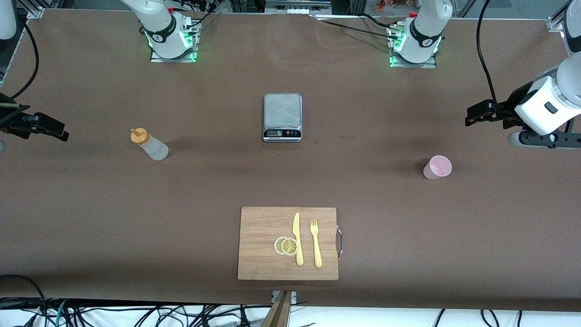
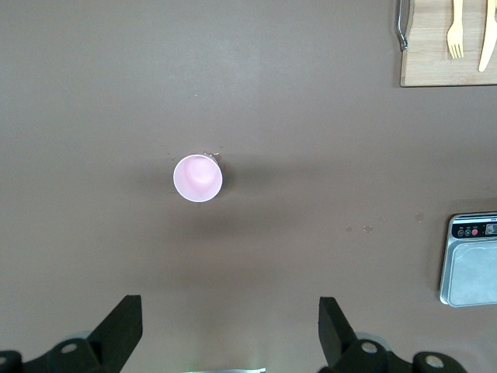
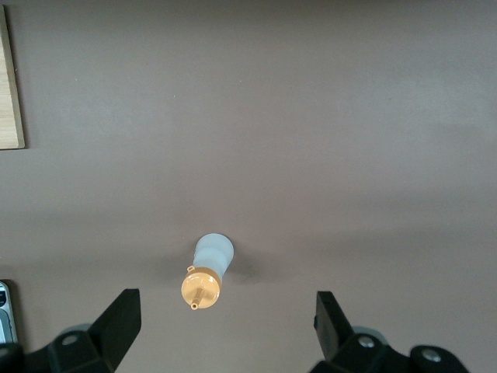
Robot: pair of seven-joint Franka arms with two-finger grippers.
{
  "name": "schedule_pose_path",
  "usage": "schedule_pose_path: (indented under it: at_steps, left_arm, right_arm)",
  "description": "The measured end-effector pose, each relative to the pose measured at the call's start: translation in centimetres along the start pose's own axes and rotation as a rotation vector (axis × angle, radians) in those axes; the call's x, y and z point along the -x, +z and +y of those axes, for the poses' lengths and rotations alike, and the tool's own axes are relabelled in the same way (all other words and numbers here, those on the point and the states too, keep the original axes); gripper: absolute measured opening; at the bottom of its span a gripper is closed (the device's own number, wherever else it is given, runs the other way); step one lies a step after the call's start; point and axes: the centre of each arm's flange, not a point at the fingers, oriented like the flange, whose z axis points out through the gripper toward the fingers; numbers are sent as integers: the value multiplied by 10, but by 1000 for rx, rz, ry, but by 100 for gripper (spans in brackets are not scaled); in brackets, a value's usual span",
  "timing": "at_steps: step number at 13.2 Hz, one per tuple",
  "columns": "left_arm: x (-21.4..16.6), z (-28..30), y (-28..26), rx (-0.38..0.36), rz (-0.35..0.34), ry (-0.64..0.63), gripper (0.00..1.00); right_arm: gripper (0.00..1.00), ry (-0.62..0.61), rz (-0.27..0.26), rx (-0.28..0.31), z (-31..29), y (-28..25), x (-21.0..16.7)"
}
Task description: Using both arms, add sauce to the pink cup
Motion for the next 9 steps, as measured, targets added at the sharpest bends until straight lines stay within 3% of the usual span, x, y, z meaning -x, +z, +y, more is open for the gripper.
schedule_pose_path:
  at_steps: [9]
  left_arm:
    - [-2, -2, 3, 0, -6, -3, 100]
  right_arm:
    - [100, 0, 3, 0, 0, 4, -1]
